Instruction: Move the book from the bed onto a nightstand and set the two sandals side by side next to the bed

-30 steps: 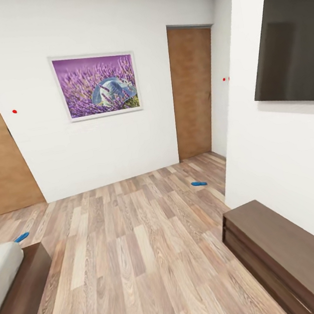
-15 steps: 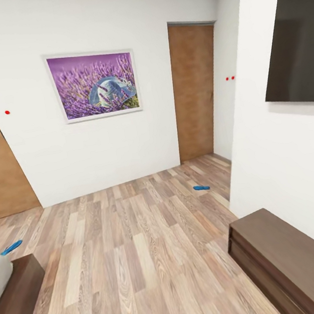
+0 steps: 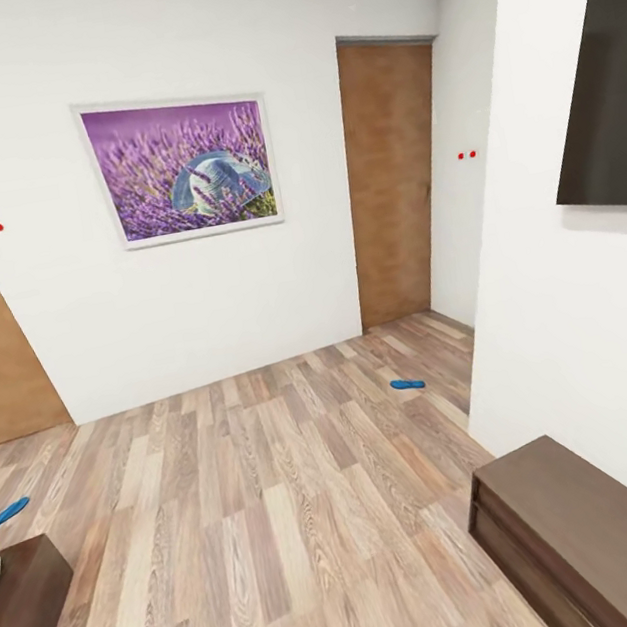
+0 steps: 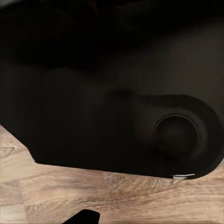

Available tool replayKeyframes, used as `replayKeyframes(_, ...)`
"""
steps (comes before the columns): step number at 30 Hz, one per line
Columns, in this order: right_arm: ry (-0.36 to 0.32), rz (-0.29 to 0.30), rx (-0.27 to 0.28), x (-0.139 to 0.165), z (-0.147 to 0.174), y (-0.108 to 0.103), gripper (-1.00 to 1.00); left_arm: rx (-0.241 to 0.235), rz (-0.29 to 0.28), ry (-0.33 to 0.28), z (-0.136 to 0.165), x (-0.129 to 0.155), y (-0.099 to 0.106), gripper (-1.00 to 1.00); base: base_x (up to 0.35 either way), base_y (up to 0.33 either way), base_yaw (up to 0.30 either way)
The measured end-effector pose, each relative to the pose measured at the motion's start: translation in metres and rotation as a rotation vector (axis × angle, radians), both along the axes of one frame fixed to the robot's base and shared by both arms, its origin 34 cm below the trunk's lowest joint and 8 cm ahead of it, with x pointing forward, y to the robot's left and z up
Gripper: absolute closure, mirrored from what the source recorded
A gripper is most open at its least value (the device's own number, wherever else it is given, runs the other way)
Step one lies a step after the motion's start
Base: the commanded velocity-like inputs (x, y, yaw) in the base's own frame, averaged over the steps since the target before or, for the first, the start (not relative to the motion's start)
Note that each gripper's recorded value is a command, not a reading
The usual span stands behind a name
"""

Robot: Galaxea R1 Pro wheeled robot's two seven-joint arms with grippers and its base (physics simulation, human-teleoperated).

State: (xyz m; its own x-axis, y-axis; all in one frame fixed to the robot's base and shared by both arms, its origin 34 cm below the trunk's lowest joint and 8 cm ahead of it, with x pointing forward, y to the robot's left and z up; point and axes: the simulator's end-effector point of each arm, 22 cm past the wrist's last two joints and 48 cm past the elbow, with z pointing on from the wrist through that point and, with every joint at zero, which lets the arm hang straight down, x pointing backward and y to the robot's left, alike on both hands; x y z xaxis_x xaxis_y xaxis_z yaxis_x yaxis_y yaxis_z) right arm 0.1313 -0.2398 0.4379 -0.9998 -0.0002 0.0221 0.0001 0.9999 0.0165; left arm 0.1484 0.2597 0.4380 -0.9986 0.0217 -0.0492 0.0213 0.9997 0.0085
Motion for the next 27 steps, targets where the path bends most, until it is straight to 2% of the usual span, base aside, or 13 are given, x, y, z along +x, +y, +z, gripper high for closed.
replayKeyframes(10,0.0,-0.002,0.0,0.0,0.0,0.0001,-1.0,0.0,0.0,0.0,0.0,0.0,0.0,-1.0,0.315,0.019,0.0)
replayKeyframes(27,0.0,-0.002,0.0,0.0,0.0,0.0,-1.0,0.0,0.0,-0.001,0.0,0.0003,0.0003,-1.0,0.315,0.087,0.0)
